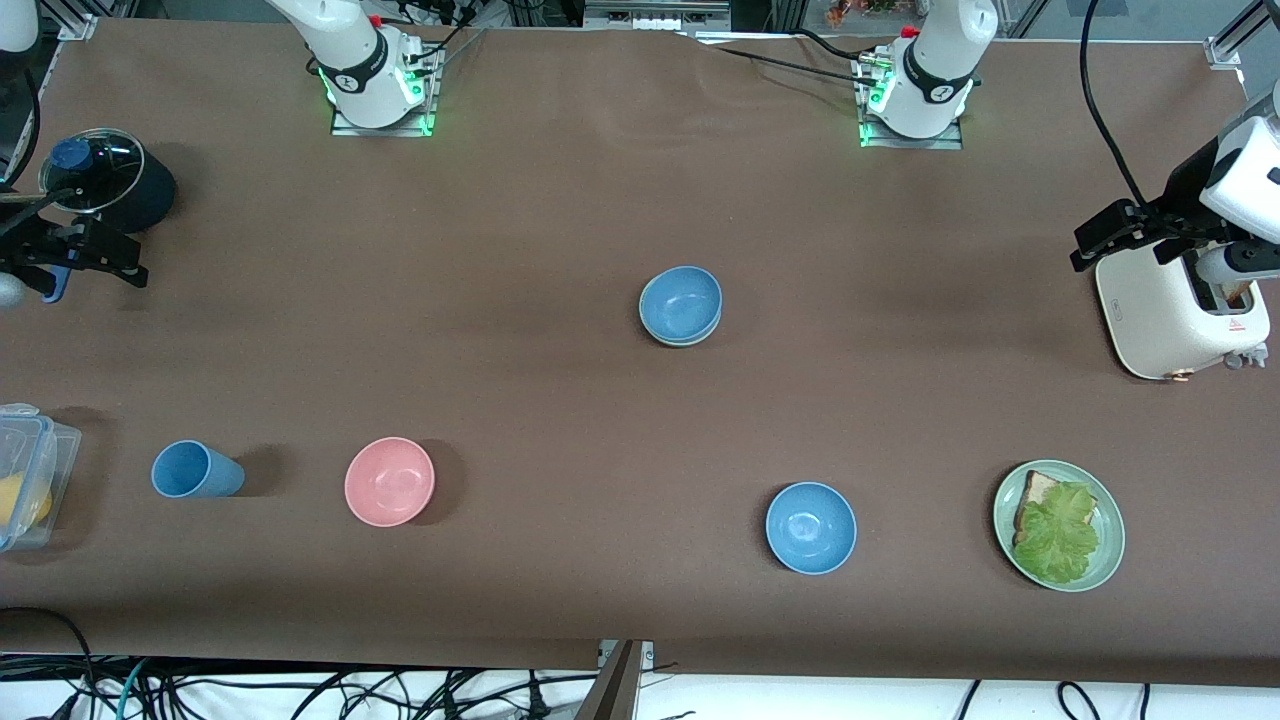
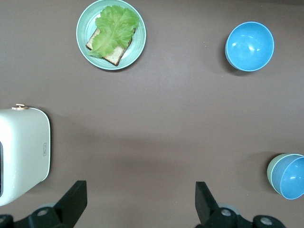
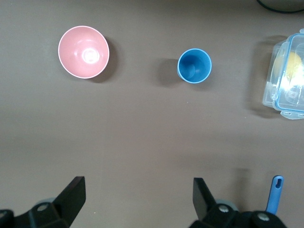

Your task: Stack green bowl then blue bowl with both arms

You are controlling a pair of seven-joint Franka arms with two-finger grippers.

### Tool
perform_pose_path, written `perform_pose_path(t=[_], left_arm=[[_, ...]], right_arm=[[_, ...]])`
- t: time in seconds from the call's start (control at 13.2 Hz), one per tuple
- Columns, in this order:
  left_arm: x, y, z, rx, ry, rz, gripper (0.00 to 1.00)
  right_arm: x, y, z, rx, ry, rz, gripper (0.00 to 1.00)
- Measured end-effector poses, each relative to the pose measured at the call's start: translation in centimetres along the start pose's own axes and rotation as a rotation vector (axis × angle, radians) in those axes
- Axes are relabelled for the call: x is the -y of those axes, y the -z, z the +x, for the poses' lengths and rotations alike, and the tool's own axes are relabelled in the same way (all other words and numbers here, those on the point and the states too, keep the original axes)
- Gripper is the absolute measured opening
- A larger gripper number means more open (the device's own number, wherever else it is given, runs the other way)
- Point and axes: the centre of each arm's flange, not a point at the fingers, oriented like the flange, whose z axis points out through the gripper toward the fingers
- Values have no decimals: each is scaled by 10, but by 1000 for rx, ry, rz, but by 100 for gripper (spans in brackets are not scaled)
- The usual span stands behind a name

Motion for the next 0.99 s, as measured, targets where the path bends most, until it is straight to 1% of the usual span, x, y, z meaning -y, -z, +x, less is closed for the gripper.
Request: perform_pose_path(t=[0.46, 0.68, 0.99], left_arm=[[-4, 3, -1, -1, -5, -9, 100], [-4, 2, -2, 13, -5, -13, 100], [-4, 2, -3, 15, -5, -13, 100]], right_arm=[[-1, 0, 0, 0, -2, 0, 100], [-2, 0, 0, 0, -3, 0, 100], [-2, 0, 0, 0, -4, -1, 100]])
